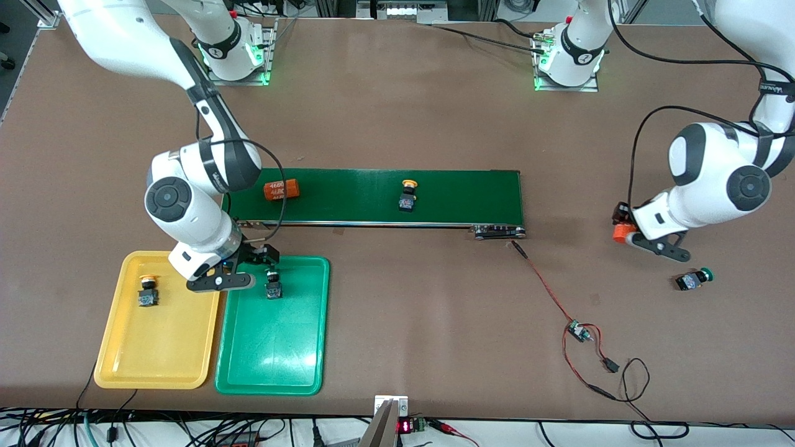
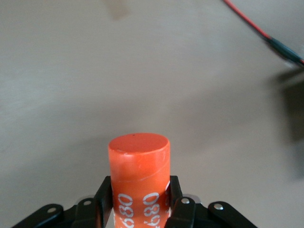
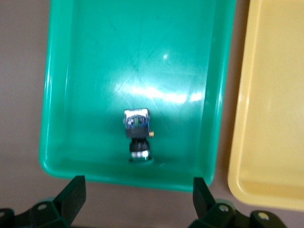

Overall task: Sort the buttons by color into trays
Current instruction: 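Place the orange cell on the belt with the left gripper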

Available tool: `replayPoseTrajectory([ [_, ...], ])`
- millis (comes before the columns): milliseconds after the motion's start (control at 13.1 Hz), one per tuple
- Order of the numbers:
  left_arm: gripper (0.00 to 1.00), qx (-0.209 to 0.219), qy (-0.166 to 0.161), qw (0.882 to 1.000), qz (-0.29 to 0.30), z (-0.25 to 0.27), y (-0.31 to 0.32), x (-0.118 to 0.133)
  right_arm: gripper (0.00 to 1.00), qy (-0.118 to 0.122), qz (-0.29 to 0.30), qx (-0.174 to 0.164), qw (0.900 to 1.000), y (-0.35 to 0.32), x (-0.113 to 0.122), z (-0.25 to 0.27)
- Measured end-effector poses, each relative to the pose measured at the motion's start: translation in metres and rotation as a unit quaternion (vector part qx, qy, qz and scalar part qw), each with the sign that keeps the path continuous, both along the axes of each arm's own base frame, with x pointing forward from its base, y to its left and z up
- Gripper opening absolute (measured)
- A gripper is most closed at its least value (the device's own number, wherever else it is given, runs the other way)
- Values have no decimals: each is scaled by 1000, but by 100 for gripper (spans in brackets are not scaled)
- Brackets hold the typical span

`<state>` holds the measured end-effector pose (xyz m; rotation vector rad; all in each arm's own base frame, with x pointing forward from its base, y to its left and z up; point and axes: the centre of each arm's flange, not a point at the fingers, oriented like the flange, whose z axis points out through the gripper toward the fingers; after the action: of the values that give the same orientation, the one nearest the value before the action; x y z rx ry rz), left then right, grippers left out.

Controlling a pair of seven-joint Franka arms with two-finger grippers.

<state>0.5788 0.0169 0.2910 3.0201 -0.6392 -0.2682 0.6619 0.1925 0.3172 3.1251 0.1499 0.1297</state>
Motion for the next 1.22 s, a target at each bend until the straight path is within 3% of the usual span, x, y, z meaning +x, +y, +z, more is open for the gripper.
replayPoseTrajectory([
  [305, 50, -10, 9, 995, -101, 22, -78, -13, 100, 39, -15, -2, 999, -4, -17, 47],
  [458, 50, -21, 7, 984, -177, 27, -95, -17, 100, 53, -17, -7, 998, -6, -27, 69],
  [916, 50, -54, 21, 928, -367, 30, -105, -24, 100, 70, -20, -25, 997, -15, -58, 126],
  [1221, 50, -58, 21, 894, -444, 39, -142, -35, 100, 68, -31, -28, 997, -33, -84, 145],
])
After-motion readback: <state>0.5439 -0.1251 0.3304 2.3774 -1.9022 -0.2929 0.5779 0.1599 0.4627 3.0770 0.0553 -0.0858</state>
